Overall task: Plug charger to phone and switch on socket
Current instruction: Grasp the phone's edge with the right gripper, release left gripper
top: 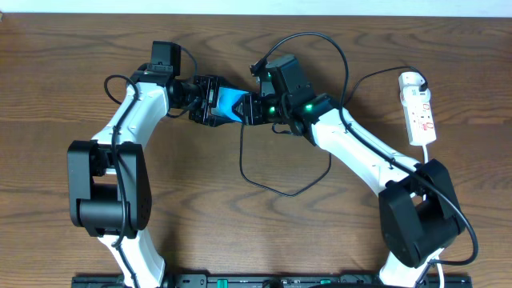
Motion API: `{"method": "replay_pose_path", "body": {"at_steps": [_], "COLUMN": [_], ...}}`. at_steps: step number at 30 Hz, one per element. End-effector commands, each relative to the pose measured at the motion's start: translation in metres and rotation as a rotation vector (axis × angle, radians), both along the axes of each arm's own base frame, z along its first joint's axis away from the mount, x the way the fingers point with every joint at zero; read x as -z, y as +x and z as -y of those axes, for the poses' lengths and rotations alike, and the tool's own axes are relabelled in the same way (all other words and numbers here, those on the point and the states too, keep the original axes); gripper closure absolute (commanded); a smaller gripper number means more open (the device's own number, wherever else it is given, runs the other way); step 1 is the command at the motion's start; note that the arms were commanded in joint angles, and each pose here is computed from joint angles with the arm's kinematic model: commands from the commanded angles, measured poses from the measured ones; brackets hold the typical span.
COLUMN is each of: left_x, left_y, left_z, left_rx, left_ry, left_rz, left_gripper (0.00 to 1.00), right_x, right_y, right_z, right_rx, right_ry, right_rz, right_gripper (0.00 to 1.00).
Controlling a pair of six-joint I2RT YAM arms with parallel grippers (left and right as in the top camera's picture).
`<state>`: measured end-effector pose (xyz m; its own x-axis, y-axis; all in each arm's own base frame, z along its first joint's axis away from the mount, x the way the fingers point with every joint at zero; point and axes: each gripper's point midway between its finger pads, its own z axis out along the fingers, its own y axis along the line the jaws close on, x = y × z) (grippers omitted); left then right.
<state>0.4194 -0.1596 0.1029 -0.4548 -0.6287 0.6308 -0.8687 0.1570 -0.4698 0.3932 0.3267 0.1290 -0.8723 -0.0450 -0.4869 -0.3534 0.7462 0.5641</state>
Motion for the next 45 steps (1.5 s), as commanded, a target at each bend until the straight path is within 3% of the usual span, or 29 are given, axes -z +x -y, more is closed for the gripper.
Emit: {"method": "replay_pose_path", "body": {"at_steps": [1, 11, 23, 33, 45], "left_x": [-0.015, -0.017, -0.018, -0.017, -0.017], "left_y": [-0.002, -0.004, -0.005, -0.005, -0.005], "left_z": [0.005, 0.01, 0.012, 0.012, 0.012], "left_rx": [0.011, 0.028, 0.031, 0.031, 0.031], "left_ry": [-0.04, -0.061, -0.061, -0.061, -0.061], "left_rz": [0.015, 0.014, 0.013, 0.013, 0.014], "left_gripper": [0.42, 0.42, 0.42, 0.42, 0.41], "right_x": [0.002, 0.001, 0.019, 0.017, 0.017], "right_y": [0.002, 0.011, 0.013, 0.017, 0.017], "right_z": [-0.004, 0.0, -0.001, -0.003, -0.003], "right_rx": [-0.044, -0.026, -0.025, -0.023, -0.001], "right_ry": [-0.026, -0.059, -0.07, -0.061, -0.048], "right_rz": [0.044, 0.097, 0.071, 0.088, 0.065], "right_gripper": [0.55, 0.68, 0.7, 0.78, 0.94]}}
